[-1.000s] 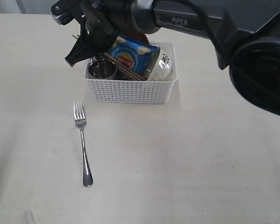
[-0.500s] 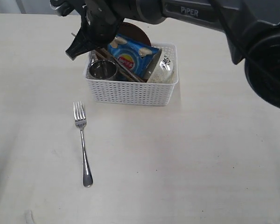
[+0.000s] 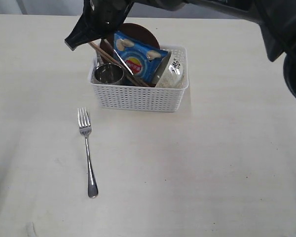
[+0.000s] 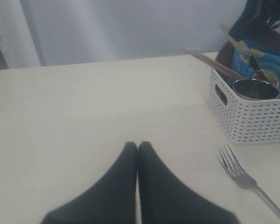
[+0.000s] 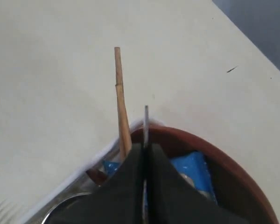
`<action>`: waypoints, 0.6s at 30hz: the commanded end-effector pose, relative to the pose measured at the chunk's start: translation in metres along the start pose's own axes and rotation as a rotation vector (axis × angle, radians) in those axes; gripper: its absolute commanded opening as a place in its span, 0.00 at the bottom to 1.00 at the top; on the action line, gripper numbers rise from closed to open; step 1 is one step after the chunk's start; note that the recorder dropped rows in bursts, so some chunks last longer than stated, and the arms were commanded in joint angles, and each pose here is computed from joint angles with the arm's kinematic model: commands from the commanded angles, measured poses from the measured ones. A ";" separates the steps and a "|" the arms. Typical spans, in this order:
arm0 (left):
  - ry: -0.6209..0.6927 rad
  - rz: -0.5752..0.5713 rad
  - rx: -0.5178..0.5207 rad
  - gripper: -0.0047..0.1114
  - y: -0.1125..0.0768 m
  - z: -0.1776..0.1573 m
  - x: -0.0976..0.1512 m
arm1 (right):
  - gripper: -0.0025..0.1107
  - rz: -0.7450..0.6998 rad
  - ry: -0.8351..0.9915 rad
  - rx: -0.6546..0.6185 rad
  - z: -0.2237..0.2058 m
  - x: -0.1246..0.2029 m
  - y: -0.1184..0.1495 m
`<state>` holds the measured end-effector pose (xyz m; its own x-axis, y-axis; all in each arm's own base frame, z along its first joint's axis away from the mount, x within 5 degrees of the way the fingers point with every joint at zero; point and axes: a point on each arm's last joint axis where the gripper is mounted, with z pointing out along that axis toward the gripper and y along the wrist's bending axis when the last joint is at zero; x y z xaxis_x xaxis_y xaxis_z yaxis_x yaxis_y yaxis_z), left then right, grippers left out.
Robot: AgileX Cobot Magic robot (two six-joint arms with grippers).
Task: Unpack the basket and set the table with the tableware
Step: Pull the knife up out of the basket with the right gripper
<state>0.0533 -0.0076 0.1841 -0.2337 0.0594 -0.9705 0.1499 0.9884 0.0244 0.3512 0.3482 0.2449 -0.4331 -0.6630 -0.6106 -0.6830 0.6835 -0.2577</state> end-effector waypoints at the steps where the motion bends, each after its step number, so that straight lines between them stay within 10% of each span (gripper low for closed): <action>1: -0.008 -0.005 0.006 0.04 0.000 0.000 0.000 | 0.02 0.018 -0.042 0.007 -0.020 -0.009 -0.008; 18: -0.008 -0.005 0.006 0.04 0.000 0.000 0.000 | 0.02 0.028 -0.184 0.018 -0.106 -0.032 -0.021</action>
<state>0.0533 -0.0076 0.1841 -0.2337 0.0594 -0.9705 0.1499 0.9884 0.0244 0.3254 0.3245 0.3352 -0.3686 -0.5798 -0.7266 -0.6547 0.7168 -0.2399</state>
